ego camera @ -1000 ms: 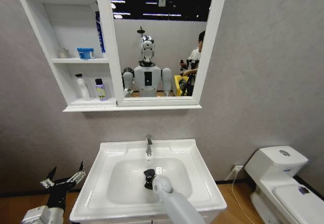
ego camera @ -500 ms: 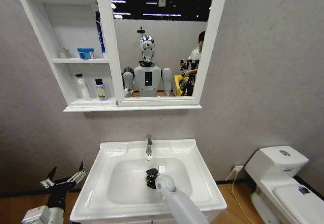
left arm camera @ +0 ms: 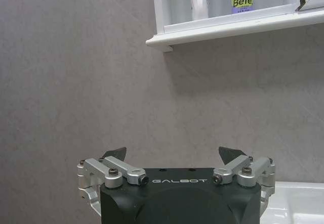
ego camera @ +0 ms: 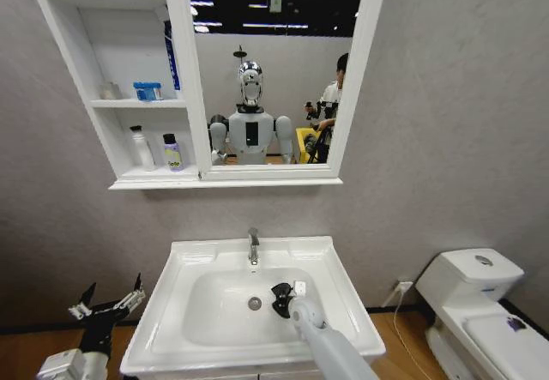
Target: Move facial cleanser and shampoo from washbasin to cabinet, then wipe washbasin with towel.
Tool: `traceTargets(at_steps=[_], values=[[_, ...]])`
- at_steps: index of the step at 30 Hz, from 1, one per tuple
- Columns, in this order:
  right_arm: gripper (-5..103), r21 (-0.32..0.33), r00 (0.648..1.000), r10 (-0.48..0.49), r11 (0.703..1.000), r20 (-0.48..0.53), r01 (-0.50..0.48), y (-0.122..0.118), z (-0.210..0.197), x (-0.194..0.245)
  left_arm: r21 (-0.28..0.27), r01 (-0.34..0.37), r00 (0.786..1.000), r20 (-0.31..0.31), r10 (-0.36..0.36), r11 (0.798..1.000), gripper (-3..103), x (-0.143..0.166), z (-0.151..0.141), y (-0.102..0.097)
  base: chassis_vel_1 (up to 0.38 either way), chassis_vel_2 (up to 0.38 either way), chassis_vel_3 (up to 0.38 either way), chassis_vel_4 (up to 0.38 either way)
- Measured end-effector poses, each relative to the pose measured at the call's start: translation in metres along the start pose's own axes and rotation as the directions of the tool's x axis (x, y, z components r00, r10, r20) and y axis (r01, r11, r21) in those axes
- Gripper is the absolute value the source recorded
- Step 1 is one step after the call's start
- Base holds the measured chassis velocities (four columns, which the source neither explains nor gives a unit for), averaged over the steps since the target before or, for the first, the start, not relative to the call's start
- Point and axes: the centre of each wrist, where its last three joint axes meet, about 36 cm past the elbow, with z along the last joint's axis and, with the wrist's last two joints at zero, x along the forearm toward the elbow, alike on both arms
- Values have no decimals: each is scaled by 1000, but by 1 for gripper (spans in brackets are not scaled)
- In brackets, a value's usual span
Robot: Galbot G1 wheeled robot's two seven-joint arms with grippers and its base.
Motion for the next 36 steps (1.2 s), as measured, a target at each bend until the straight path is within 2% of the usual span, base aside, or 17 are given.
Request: traceTargets(at_steps=[7,12,18,21,22,24,27,29,32,36], values=[[6,6,1000,2,1000,3,-2,-1,4,1,0,0,1000,0,0,1000,100,0,0,0,0,0,0,0],[6,10,999,-25,1000,-21,25,17,14,-6,0,0,1000,0,0,1000,100,0,0,0,0,0,0,0],[6,40,999,-49,998,-20,50,46,16,-19,0,0,1000,0,0,1000,100,0,0,0,0,0,0,0],[6,59,997,-69,996,-22,70,70,15,-27,0,0,1000,0,0,1000,100,0,0,0,0,0,0,0],[6,59,997,-69,996,-22,70,70,15,-27,0,0,1000,0,0,1000,100,0,0,0,0,0,0,0],[6,62,995,-90,994,-35,92,91,15,-32,0,0,1000,0,0,1000,100,0,0,0,0,0,0,0],[6,61,995,-96,993,-40,98,98,15,-34,0,0,1000,0,0,1000,100,0,0,0,0,0,0,0],[6,62,993,-106,992,-48,109,112,16,-36,0,0,1000,0,0,1000,100,0,0,0,0,0,0,0],[6,64,994,-104,992,-46,107,112,15,-35,0,0,1000,0,0,1000,100,0,0,0,0,0,0,0],[6,65,996,-80,995,-35,82,94,14,-31,0,0,1000,0,0,1000,100,0,0,0,0,0,0,0]])
